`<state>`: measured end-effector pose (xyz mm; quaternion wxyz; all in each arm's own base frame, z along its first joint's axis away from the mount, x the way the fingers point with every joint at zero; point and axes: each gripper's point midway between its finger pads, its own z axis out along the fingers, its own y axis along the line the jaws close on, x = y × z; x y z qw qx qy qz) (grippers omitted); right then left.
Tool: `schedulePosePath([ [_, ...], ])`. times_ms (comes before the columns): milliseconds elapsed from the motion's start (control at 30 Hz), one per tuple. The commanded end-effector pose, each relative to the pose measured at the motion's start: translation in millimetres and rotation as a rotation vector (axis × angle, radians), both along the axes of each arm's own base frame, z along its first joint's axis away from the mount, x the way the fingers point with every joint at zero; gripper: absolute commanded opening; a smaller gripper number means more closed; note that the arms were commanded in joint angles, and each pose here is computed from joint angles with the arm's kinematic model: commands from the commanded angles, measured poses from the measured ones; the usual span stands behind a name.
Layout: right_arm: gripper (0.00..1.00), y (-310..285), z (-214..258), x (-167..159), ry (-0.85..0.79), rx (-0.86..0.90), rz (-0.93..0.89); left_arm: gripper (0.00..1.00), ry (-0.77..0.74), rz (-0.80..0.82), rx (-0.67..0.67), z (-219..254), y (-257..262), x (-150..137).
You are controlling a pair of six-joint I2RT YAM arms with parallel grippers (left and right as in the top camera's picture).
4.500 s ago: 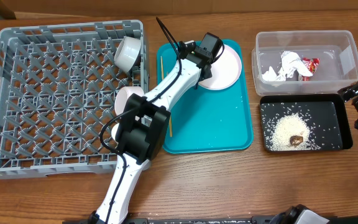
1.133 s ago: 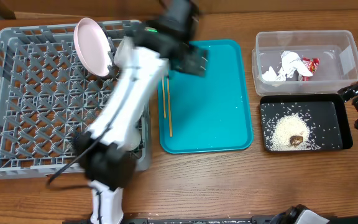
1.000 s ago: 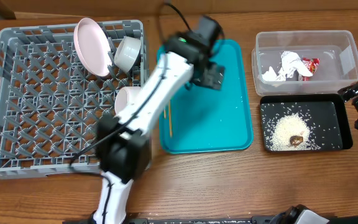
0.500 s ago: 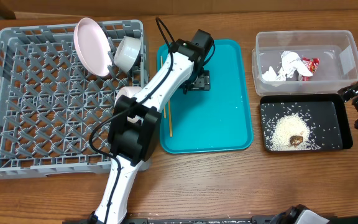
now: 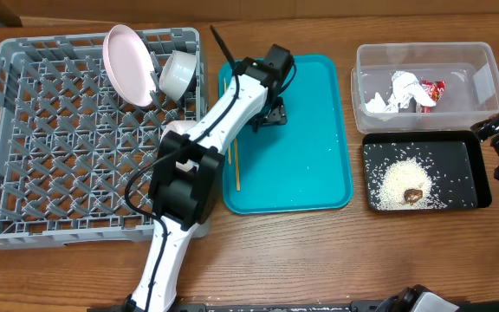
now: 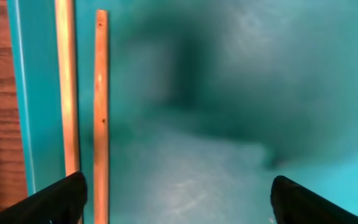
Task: Sort waste into correct bins and load items into the dishwasher
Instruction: 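Move the left gripper to the chopsticks and grasp one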
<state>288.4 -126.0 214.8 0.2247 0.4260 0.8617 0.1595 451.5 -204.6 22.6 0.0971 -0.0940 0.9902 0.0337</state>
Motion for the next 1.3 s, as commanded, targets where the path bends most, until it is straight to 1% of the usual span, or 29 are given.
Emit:
schedulePosePath([
  [0, 1.00, -2.9, 12.8, 2.1, -0.035, -0.023, -0.006, 0.98, 0.040, 0.035, -0.029, -17.2, 7.8, -0.2],
  [100, 1.00, -2.9, 12.8, 2.1, -0.035, -0.023, -0.006, 0.98, 0.045, 0.036, -0.032, -19.0, 9.8, -0.5],
  [133, 1.00, -2.9, 12.8, 2.1, -0.035, -0.024, -0.006, 1.00, 0.048, 0.035, -0.038, -19.6, 9.1, -0.8],
  [200, 1.00, -2.9, 12.8, 2.1, -0.035, -0.023, -0.007, 1.00, 0.058, -0.019, -0.084, -19.8, -0.1, -0.5],
  [267, 1.00, -2.9, 12.8, 2.1, -0.035, -0.023, -0.007, 0.96, 0.072, -0.085, -0.122, -20.1, -8.6, -2.0],
  [567, 1.00, -2.9, 12.8, 2.1, -0.035, -0.023, -0.007, 0.93, 0.089, -0.129, -0.106, -22.1, -9.5, -7.8],
  [633, 1.00, -2.9, 12.8, 2.1, -0.035, -0.023, -0.007, 0.87, 0.094, -0.127, -0.105, -23.8, -8.7, -9.2],
  [700, 1.00, -2.9, 12.8, 2.1, -0.035, -0.023, -0.007, 0.73, 0.111, -0.122, -0.104, -28.3, -7.4, -14.0],
  [767, 1.00, -2.9, 12.8, 2.1, -0.035, -0.023, -0.007, 0.64, 0.142, -0.118, -0.102, -35.3, -6.6, -23.0],
  [833, 1.00, -2.9, 12.8, 2.1, -0.035, -0.023, -0.007, 0.60, 0.177, -0.112, -0.113, -41.8, -9.2, -33.8],
  [900, 1.00, -2.9, 12.8, 2.1, -0.035, -0.023, -0.007, 0.59, 0.210, -0.098, -0.131, -47.2, -12.7, -43.8],
  [967, 1.00, -2.9, 12.8, 2.1, -0.035, -0.023, -0.006, 0.54, 0.237, -0.100, -0.135, -50.7, -13.7, -51.5],
  [1000, 1.00, -2.9, 12.8, 2.1, -0.035, -0.023, -0.007, 0.46, 0.247, -0.102, -0.130, -52.5, -13.2, -55.0],
  [1033, 1.00, -2.9, 12.8, 2.1, -0.035, -0.023, -0.006, 0.35, 0.253, -0.104, -0.126, -53.2, -13.5, -57.2],
  [1100, 1.00, -2.9, 12.8, 2.1, -0.035, -0.023, -0.006, 0.17, 0.253, -0.113, -0.125, -53.3, -15.8, -58.6],
  [1133, 1.00, -2.9, 12.8, 2.1, -0.035, -0.023, -0.007, 0.04, 0.252, -0.114, -0.125, -53.3, -16.2, -58.5],
  [1267, 1.00, -2.9, 12.8, 2.1, -0.035, -0.023, -0.006, 0.04, 0.243, -0.115, -0.132, -50.5, -18.0, -55.9],
])
